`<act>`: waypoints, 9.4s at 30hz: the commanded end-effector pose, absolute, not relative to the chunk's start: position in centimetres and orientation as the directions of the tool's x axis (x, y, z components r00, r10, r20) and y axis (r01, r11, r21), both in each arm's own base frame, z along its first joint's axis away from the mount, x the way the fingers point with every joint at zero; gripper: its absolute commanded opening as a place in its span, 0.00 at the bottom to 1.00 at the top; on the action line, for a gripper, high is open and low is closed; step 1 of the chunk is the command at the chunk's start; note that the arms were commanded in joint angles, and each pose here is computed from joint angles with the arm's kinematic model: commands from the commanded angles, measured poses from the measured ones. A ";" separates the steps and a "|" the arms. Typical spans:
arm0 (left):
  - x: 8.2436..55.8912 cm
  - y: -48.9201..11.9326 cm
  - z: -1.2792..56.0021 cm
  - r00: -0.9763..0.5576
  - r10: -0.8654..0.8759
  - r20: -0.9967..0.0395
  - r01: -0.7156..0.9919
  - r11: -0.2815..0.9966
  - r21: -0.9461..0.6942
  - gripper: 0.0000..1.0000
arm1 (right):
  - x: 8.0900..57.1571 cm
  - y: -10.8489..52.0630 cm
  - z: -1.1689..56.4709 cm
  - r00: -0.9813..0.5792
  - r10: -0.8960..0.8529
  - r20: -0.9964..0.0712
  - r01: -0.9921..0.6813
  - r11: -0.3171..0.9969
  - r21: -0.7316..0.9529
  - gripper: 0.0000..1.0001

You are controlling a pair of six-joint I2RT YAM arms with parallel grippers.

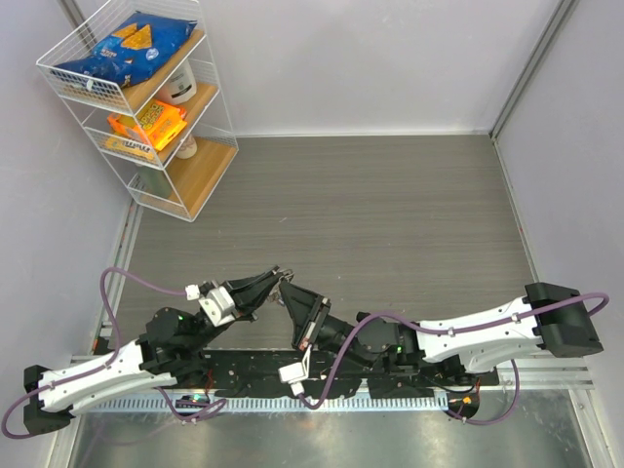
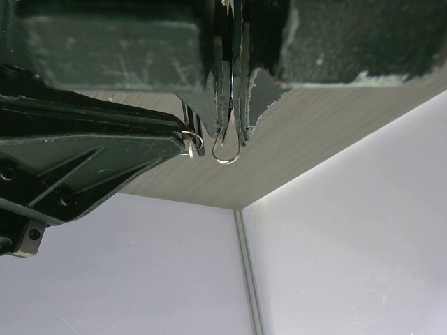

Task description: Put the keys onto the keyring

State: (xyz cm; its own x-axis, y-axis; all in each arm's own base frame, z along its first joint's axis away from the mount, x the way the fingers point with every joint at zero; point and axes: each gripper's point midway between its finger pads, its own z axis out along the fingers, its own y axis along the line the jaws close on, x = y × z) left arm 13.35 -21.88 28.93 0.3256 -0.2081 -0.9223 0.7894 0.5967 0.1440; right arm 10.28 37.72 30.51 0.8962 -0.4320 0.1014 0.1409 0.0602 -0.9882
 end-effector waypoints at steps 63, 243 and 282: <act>9.0 -23.1 31.6 0.373 -0.357 -0.857 0.888 0.406 0.217 0.00 | 9.7 37.6 37.4 0.930 -0.368 -0.022 0.098 0.304 -0.948 0.06; 13.7 -19.9 25.6 -0.157 -0.306 -0.939 0.710 0.626 -0.323 0.52 | 28.2 29.2 11.1 -0.726 -0.063 -0.685 -0.465 0.779 0.421 0.59; 15.7 -17.6 33.8 0.005 -0.079 -0.997 0.645 0.762 -0.057 1.00 | 27.9 14.6 36.4 -0.124 0.109 -0.986 -0.247 0.959 0.137 0.95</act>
State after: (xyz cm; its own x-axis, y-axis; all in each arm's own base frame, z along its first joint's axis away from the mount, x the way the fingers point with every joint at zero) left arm 15.75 -17.71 32.76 -0.0070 -0.0864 -0.9962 0.6433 0.7623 -0.0706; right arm 28.08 15.72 33.60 -0.1867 0.0668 -0.9801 -0.2780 0.9533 0.1179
